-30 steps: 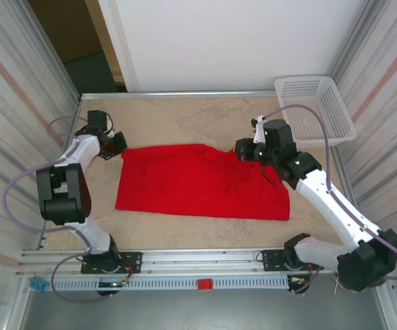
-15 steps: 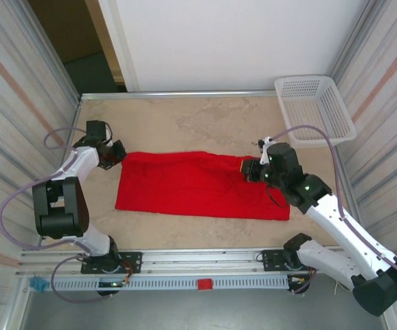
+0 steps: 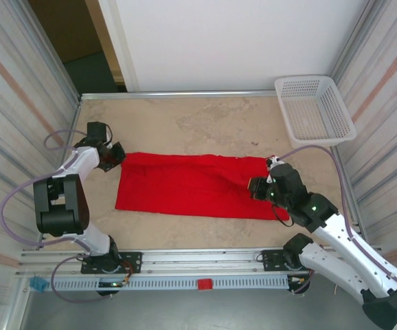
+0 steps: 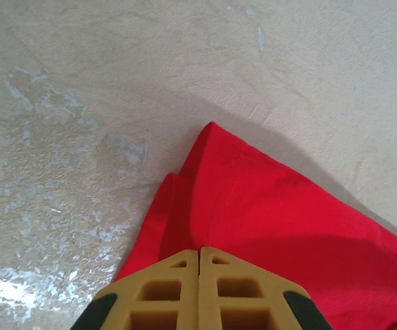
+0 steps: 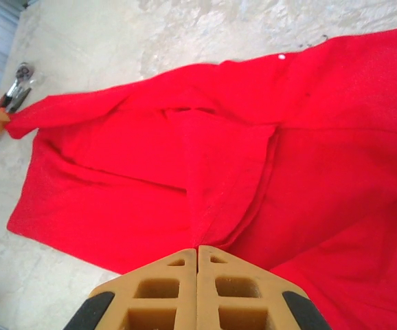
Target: Fold the inside-out t-shirt
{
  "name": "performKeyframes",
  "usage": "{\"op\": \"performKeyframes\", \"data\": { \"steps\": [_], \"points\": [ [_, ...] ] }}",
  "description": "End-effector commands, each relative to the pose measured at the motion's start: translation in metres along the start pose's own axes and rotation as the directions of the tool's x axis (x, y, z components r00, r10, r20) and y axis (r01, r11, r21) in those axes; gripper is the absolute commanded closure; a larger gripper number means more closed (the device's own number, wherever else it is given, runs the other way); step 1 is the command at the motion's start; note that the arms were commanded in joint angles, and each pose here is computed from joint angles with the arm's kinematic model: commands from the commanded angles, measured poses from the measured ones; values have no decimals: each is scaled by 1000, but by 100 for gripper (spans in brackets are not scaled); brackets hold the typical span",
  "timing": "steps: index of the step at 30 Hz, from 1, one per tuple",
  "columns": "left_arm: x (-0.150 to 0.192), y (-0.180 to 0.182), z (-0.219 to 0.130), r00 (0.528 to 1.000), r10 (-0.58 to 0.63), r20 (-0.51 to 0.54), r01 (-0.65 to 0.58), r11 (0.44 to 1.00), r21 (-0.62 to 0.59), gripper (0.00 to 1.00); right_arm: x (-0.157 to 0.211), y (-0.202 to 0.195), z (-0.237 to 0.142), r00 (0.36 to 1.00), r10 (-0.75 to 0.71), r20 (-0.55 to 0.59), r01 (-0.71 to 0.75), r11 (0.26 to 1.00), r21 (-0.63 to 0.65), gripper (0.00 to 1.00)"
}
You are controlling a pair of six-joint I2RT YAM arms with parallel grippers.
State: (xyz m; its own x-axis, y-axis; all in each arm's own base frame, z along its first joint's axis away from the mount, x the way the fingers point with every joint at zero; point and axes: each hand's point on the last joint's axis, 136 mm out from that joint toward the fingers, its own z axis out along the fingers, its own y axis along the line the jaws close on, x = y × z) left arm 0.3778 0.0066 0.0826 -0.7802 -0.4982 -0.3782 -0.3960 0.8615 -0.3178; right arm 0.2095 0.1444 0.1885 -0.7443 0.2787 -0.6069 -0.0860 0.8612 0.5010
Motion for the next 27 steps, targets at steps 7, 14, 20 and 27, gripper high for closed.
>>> {"op": "performKeyframes", "data": {
  "steps": [7, 14, 20, 27],
  "points": [
    [1, 16, 4, 999, -53, -11, 53, 997, -54, 100, 15, -18, 7, 999, 19, -33, -16, 997, 72, 100],
    [8, 25, 14, 997, -64, -43, 60, 994, -86, 64, 43, -55, 4, 993, 104, -57, -91, 977, 193, 75],
    [-5, 28, -9, 998, -60, 30, 62, 993, -104, 40, 28, -61, 1, 994, 106, -4, -102, 967, 235, 58],
    [-5, -13, -31, 997, -30, 74, 28, 999, 27, 31, 18, -32, 56, 986, 32, -161, -5, 986, 165, 52]
  ]
}}
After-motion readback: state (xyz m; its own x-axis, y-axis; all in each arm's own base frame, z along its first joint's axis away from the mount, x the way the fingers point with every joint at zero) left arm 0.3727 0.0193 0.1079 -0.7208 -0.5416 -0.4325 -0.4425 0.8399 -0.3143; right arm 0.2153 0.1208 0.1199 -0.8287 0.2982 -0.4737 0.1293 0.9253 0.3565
